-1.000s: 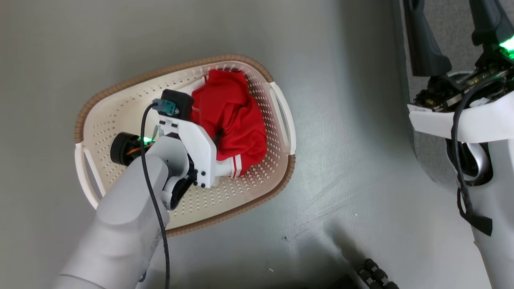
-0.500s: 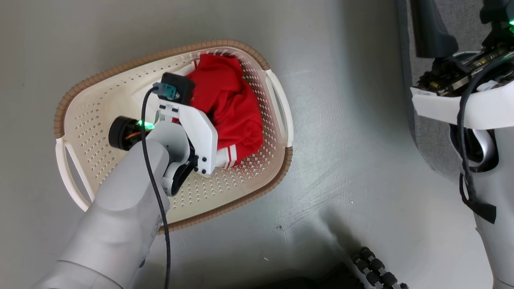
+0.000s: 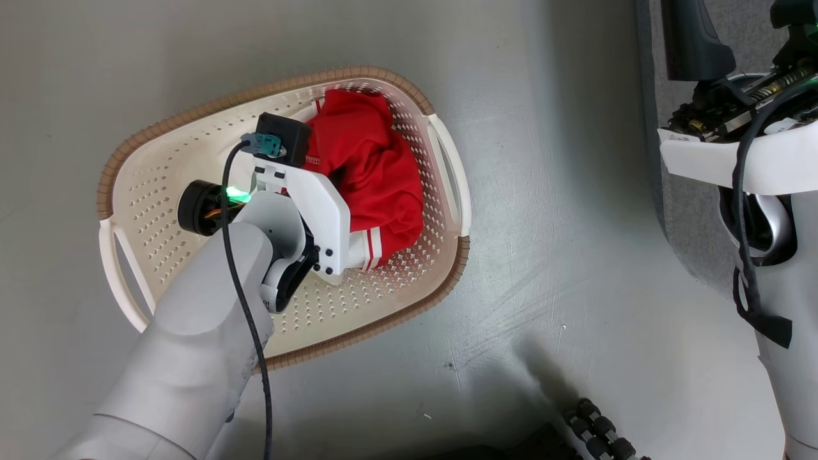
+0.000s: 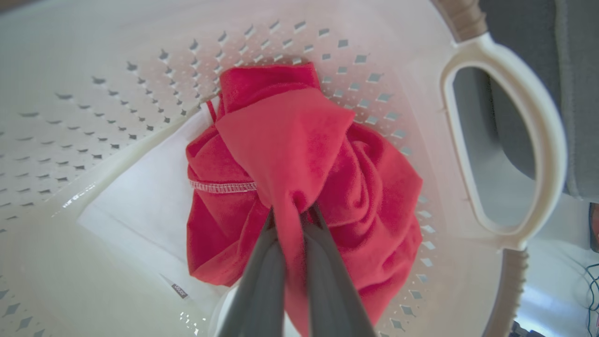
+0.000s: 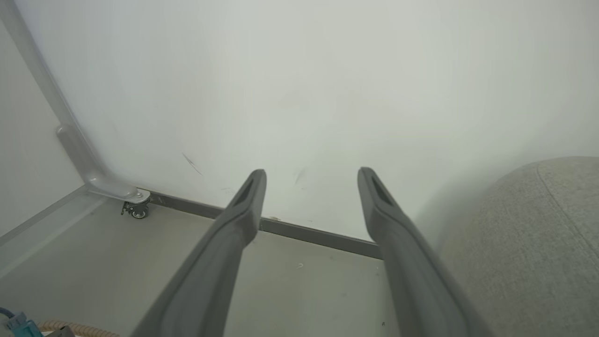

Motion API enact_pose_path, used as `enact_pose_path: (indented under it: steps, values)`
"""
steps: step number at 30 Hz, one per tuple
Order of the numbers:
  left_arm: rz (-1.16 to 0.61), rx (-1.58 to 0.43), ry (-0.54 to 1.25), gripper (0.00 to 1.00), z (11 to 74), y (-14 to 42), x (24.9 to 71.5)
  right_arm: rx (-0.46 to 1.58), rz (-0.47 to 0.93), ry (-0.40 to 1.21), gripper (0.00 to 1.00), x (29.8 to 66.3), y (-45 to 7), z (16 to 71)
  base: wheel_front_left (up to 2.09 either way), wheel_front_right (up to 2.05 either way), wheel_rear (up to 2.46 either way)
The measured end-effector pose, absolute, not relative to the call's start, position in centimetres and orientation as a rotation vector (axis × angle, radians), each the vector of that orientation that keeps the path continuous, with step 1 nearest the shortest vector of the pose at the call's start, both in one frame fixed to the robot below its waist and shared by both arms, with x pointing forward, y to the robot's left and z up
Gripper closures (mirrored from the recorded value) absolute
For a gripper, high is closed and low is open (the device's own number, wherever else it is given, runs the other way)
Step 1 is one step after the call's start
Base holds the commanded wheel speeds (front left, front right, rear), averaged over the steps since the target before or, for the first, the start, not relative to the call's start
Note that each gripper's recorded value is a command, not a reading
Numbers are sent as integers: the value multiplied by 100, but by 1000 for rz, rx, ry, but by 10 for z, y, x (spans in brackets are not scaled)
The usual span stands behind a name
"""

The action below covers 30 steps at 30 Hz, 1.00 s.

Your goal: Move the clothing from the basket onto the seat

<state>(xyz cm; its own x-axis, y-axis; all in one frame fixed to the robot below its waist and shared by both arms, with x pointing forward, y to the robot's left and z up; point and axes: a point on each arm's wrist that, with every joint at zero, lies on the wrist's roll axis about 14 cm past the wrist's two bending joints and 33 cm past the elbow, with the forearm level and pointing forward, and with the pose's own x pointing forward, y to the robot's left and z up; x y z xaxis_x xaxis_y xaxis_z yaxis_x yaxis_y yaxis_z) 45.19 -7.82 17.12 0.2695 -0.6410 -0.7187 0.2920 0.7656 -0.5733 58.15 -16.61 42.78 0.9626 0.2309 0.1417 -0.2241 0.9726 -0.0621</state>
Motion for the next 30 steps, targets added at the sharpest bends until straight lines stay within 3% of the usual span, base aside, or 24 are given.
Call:
enact_pose_path:
  steps: [30]
  values:
    - [-530,-505,775,100,264,-45,482,-68,252,-273,0,578,-157,497,0,0,0]
